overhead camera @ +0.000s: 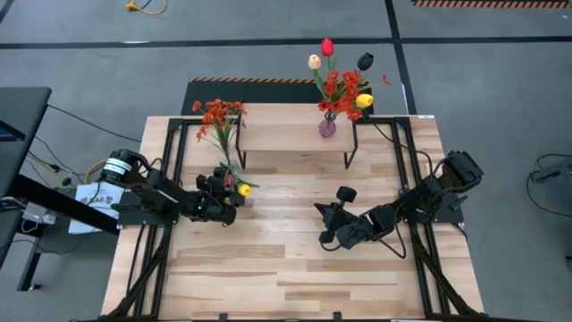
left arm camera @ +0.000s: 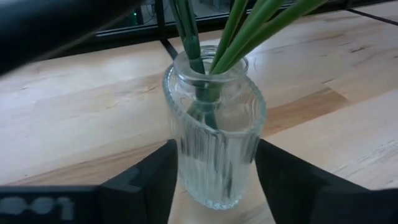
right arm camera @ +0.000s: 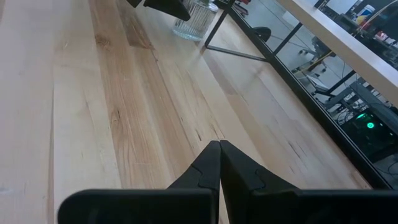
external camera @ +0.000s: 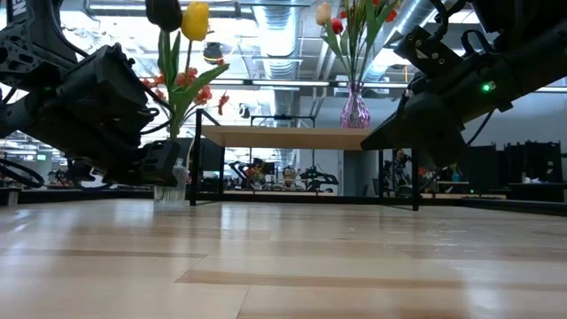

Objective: Pick and place flowers into a vace then onto a shelf
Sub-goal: Put the transparent vase with the flowers on the shelf

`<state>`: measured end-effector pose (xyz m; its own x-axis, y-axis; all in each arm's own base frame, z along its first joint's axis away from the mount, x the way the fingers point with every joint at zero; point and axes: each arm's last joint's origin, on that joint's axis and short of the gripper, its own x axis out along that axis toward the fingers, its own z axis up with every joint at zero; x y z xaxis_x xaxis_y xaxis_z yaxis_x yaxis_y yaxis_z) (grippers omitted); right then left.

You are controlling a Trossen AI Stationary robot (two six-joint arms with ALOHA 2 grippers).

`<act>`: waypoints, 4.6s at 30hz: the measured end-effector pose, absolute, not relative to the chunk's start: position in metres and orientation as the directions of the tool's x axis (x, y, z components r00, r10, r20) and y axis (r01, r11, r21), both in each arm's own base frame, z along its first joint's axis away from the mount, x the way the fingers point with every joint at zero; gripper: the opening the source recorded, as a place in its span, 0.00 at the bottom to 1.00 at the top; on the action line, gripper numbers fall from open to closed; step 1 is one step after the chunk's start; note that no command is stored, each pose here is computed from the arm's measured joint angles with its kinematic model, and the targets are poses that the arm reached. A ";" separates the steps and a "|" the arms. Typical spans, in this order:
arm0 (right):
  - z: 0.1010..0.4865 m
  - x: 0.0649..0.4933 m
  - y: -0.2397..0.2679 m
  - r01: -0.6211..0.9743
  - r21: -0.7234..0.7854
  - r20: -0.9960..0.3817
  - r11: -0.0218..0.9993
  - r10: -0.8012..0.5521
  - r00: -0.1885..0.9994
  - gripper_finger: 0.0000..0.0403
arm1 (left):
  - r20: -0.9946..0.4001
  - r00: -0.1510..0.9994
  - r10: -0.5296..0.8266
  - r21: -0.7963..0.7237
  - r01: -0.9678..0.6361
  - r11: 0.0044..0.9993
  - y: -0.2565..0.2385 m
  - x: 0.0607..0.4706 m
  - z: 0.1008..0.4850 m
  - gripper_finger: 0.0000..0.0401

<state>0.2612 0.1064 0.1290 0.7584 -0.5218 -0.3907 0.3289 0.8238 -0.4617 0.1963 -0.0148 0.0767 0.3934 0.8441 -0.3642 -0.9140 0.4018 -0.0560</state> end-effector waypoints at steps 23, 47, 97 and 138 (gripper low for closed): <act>0.129 0.261 0.106 0.328 -0.461 -0.391 0.824 -0.521 0.759 0.00 | -0.382 0.471 0.795 -0.094 -0.876 0.473 -0.035 0.191 0.075 0.39; 0.130 0.262 0.107 0.333 -0.454 -0.386 0.826 -0.519 0.762 0.00 | -0.368 0.558 0.744 -0.146 -0.825 0.546 -0.059 0.182 0.074 0.40; 0.130 0.262 0.107 0.330 -0.458 -0.388 0.825 -0.520 0.761 0.00 | -0.352 0.470 0.809 -0.108 -0.880 0.463 -0.025 0.202 0.081 0.82; 0.130 0.262 0.107 0.332 -0.454 -0.386 0.827 -0.519 0.763 0.00 | -0.402 0.424 0.812 -0.109 -0.902 0.417 -0.029 0.201 0.080 0.82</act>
